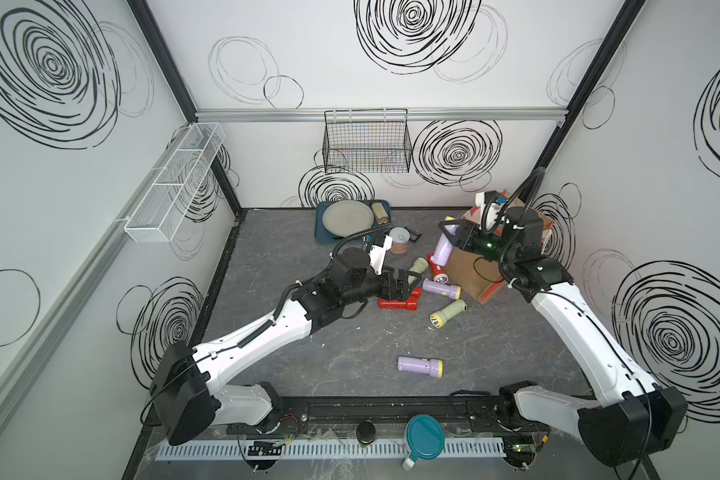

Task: Put the flashlights into the tote bags
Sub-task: Pick up the flashlight from the center of the board, then place the flashlight in the canvas bag, then pick up the flashlight from the center of the board.

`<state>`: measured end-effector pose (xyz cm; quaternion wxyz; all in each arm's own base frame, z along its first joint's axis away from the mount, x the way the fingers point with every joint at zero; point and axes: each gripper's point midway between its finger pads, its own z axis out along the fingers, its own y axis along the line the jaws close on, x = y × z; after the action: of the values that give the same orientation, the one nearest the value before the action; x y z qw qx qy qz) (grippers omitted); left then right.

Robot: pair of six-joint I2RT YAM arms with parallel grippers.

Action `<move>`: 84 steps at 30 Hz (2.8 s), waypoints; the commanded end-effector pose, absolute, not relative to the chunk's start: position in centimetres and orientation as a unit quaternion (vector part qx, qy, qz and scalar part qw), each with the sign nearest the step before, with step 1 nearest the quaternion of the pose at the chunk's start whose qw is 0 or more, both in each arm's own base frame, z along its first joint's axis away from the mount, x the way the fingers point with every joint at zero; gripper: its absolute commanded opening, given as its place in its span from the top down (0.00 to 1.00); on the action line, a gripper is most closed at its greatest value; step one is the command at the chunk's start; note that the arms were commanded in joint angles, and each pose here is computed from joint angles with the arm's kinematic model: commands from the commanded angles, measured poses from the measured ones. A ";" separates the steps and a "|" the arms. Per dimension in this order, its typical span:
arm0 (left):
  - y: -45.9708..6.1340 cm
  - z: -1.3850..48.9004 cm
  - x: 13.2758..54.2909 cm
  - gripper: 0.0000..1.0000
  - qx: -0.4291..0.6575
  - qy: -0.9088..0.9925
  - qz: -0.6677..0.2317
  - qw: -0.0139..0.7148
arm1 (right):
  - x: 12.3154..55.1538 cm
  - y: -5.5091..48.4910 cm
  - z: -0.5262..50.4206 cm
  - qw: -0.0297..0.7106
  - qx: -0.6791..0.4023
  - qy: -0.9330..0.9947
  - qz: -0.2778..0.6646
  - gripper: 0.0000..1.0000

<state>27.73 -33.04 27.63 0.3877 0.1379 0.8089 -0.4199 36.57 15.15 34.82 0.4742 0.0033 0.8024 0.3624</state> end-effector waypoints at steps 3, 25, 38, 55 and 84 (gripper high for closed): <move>-32.2 27.4 28.0 0.01 0.136 0.815 -0.388 0.409 | 39.2 9.8 37.4 0.505 0.043 0.799 0.323 1.00; -33.4 24.9 27.4 0.01 0.147 0.836 -0.362 0.386 | 46.5 -6.6 31.4 0.504 0.213 0.815 0.188 1.00; -35.6 20.9 23.7 0.01 0.244 0.850 -0.311 0.348 | 48.3 -5.3 21.8 0.418 0.219 0.867 0.160 1.00; -37.2 14.1 18.5 0.00 0.411 0.837 -0.221 0.287 | 48.8 -5.5 19.5 0.385 0.219 0.891 0.102 0.48; -39.5 7.0 14.6 0.11 0.555 0.794 -0.167 0.183 | 42.4 2.9 35.5 0.488 0.093 0.863 0.091 0.00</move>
<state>15.45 -38.99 7.18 0.1977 0.5212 0.8128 -0.1691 44.19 1.96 33.47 0.4819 0.1081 0.8654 0.0844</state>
